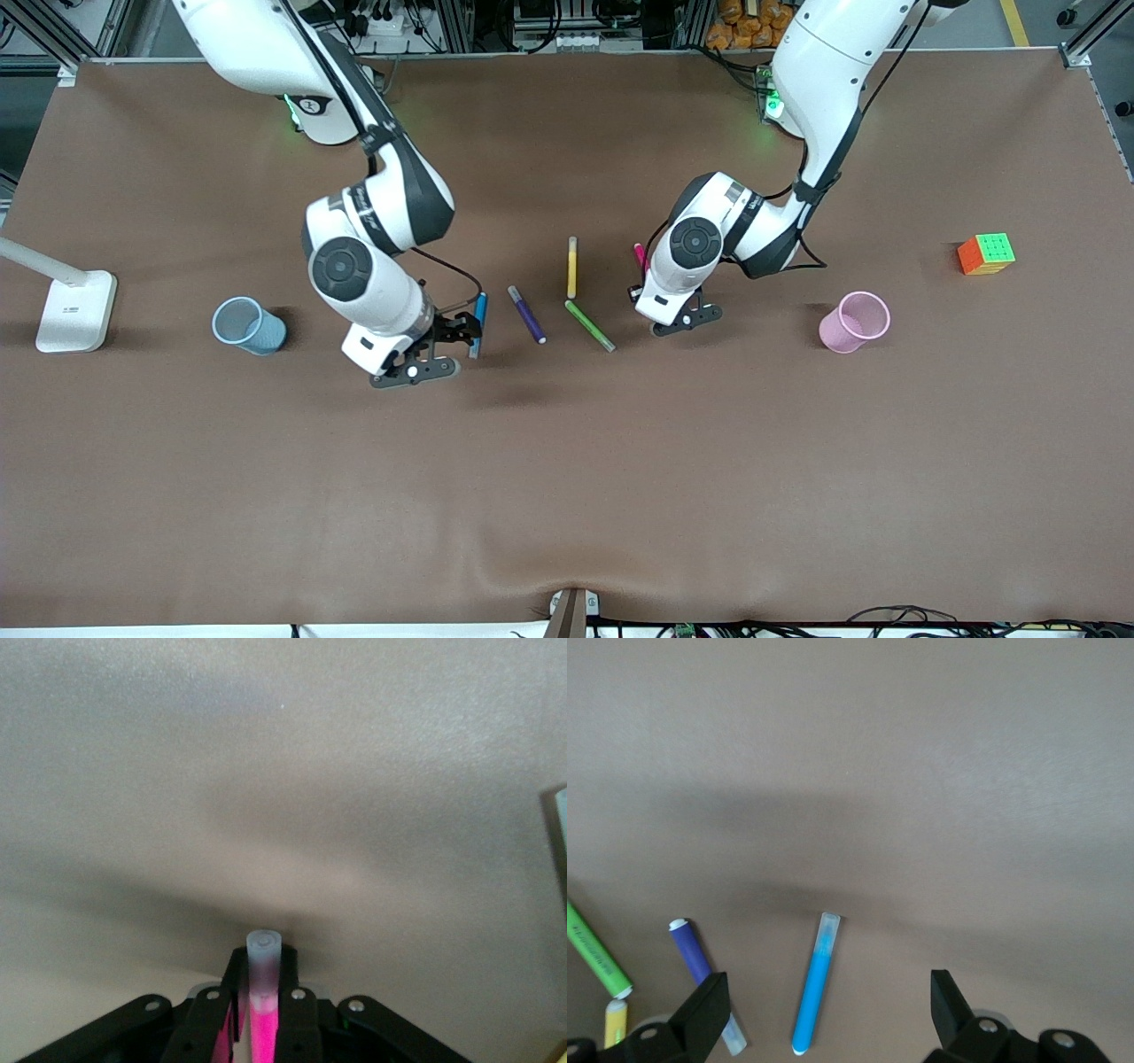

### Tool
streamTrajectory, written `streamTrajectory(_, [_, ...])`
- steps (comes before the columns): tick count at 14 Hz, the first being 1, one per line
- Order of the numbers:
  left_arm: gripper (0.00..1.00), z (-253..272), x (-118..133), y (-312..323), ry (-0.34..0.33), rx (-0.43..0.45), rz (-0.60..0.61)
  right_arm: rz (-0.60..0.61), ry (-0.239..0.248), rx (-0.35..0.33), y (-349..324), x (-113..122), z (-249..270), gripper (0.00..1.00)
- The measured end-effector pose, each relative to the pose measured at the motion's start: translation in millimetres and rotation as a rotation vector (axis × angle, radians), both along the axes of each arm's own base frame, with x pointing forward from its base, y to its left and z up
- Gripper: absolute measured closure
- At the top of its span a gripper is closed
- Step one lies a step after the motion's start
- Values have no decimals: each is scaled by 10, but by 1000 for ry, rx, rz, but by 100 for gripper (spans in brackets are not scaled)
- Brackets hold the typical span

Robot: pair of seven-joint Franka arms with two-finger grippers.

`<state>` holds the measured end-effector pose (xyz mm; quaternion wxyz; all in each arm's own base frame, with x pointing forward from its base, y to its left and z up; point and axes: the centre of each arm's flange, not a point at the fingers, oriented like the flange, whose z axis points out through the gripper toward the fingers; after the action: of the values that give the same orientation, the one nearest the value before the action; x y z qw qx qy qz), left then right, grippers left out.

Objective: Place pink and blue markers in matching cups
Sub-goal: 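Lower both grippers and grasp the pink and blue markers, then carry the pink marker to the pink cup while the right gripper lifts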

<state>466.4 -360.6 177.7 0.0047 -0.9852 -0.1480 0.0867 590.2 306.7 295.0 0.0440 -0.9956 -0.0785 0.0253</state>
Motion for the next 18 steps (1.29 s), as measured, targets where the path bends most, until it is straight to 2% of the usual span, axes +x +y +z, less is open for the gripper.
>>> streamTrajectory(4, [83, 370, 182, 66, -40, -2, 8, -67, 12, -48, 165, -84, -404, 0])
streamTrajectory(7, [83, 873, 354, 269, -108, 57, -34, -90, 4, -101, 280, -161, -700, 0])
streamTrajectory(13, [83, 1830, 765, 1119, -204, 67, -152, -149, 5, -111, 316, -193, -891, 0])
streamTrajectory(18, [83, 2313, 923, 1753, -245, 69, -313, -159, -10, -105, 249, -290, -1109, 0])
